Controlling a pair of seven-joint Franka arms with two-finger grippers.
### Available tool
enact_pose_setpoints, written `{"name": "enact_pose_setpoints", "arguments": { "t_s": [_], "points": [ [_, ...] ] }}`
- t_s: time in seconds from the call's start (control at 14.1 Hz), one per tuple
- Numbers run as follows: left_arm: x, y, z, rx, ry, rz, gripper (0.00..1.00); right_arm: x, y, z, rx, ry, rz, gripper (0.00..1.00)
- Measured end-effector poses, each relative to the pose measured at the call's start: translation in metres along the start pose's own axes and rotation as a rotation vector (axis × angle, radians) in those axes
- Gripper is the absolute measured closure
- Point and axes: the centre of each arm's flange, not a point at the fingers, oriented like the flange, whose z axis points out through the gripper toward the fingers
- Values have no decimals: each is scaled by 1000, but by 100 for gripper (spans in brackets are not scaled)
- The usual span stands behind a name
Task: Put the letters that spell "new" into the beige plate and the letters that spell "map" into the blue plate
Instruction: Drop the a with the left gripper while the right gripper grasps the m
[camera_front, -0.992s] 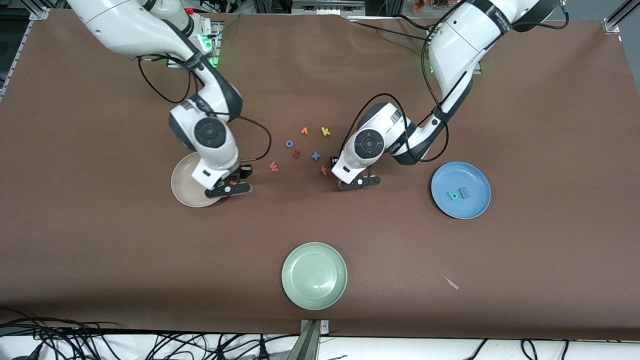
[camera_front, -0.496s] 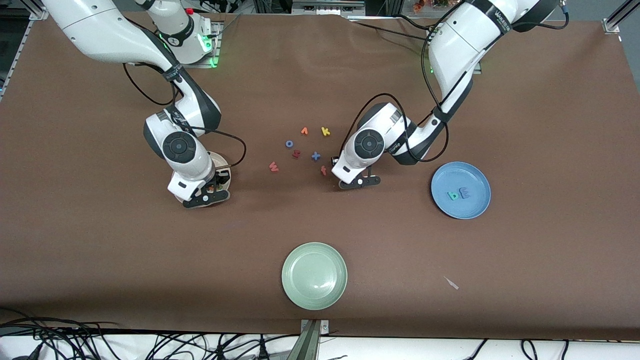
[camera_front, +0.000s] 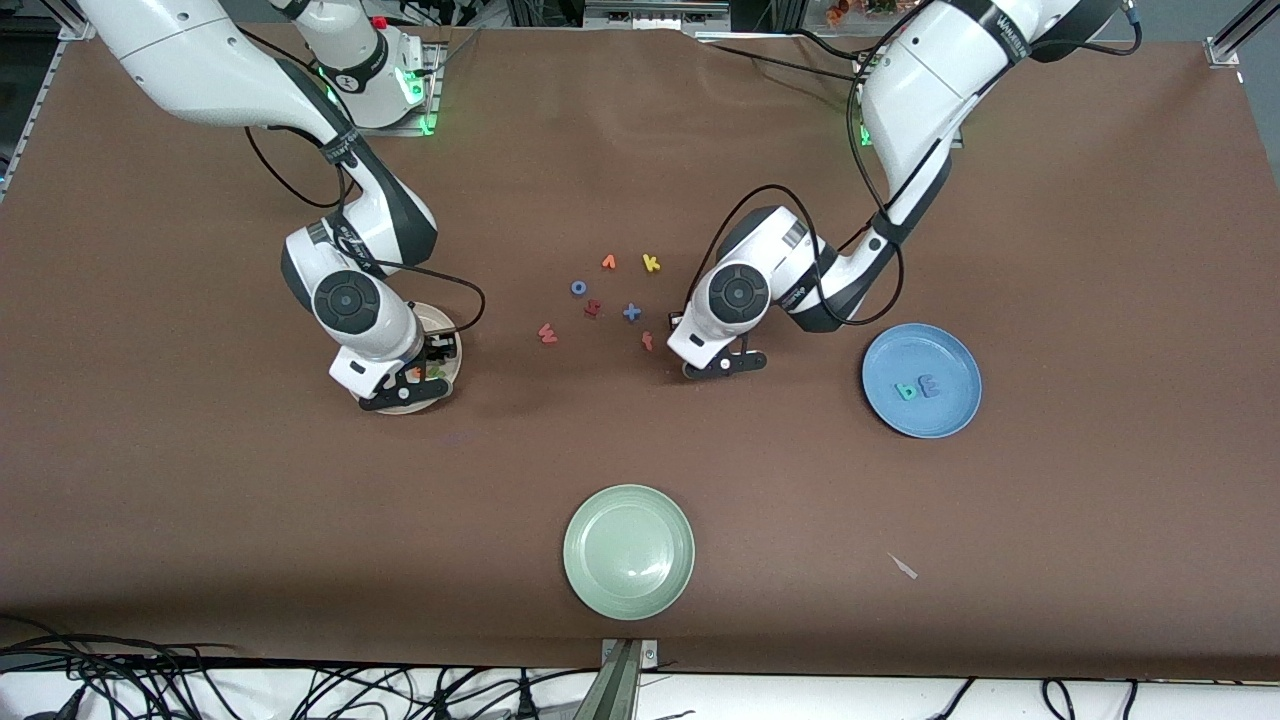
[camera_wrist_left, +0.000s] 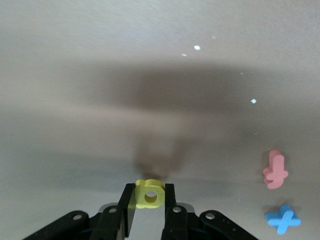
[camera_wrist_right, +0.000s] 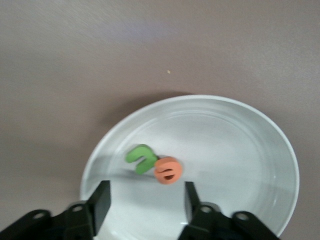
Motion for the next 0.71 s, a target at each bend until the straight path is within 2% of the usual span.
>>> {"name": "enact_pose_setpoints", "arguments": {
  "t_s": [0.21,0.43,0.71],
  "points": [
    [16,-28,-63,37,2,-40,72,1,-36,-39,28,0,63,0],
    [56,-97,-111,59,-11,-36,72,-9,-90,-54,48,13,112,0],
    [110,-209,-134,55,-43,30,72,-24,-158,-45,87,56,103,0]
  ]
}}
